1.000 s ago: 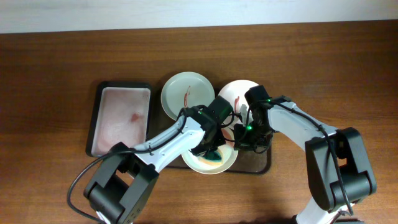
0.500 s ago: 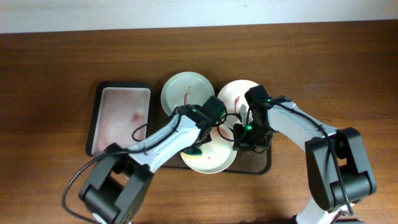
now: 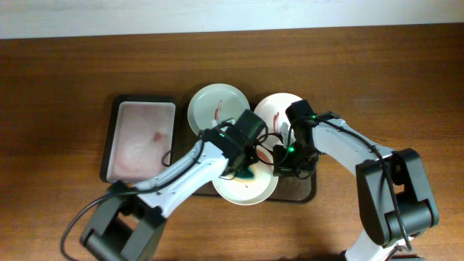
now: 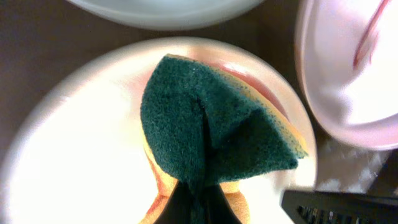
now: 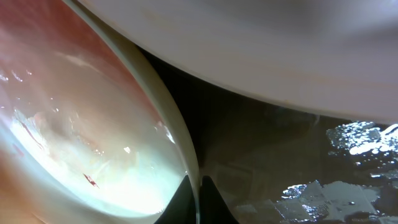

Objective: Clean dirty plates on tray and stack at the side
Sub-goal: 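Scrub the front plate with the sponge held in the left gripper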

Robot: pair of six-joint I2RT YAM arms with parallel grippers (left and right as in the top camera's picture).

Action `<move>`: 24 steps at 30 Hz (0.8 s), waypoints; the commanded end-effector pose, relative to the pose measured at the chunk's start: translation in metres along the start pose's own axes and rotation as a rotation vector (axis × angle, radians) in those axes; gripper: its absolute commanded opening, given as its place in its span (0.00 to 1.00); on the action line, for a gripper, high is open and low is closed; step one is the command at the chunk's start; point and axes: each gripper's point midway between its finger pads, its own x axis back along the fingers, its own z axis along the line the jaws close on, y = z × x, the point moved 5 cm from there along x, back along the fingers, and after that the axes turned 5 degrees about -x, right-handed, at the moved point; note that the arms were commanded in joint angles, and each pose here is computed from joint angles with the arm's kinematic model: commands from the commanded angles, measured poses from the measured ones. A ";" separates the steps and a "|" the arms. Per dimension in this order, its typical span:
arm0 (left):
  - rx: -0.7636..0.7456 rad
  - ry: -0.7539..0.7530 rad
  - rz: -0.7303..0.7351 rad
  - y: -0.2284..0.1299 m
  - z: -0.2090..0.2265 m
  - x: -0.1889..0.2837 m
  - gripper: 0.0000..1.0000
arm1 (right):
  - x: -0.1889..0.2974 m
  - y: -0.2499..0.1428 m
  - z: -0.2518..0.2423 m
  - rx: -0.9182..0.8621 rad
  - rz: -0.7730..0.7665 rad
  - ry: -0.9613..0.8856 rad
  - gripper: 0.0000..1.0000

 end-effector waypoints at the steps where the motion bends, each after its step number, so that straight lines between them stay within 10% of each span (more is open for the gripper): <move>1: 0.012 -0.082 0.193 -0.036 -0.013 -0.031 0.00 | 0.000 0.003 -0.001 0.009 -0.006 -0.015 0.05; 24: 0.004 0.326 -0.148 0.005 0.052 -0.017 0.00 | 0.000 0.000 -0.002 0.002 0.006 -0.021 0.04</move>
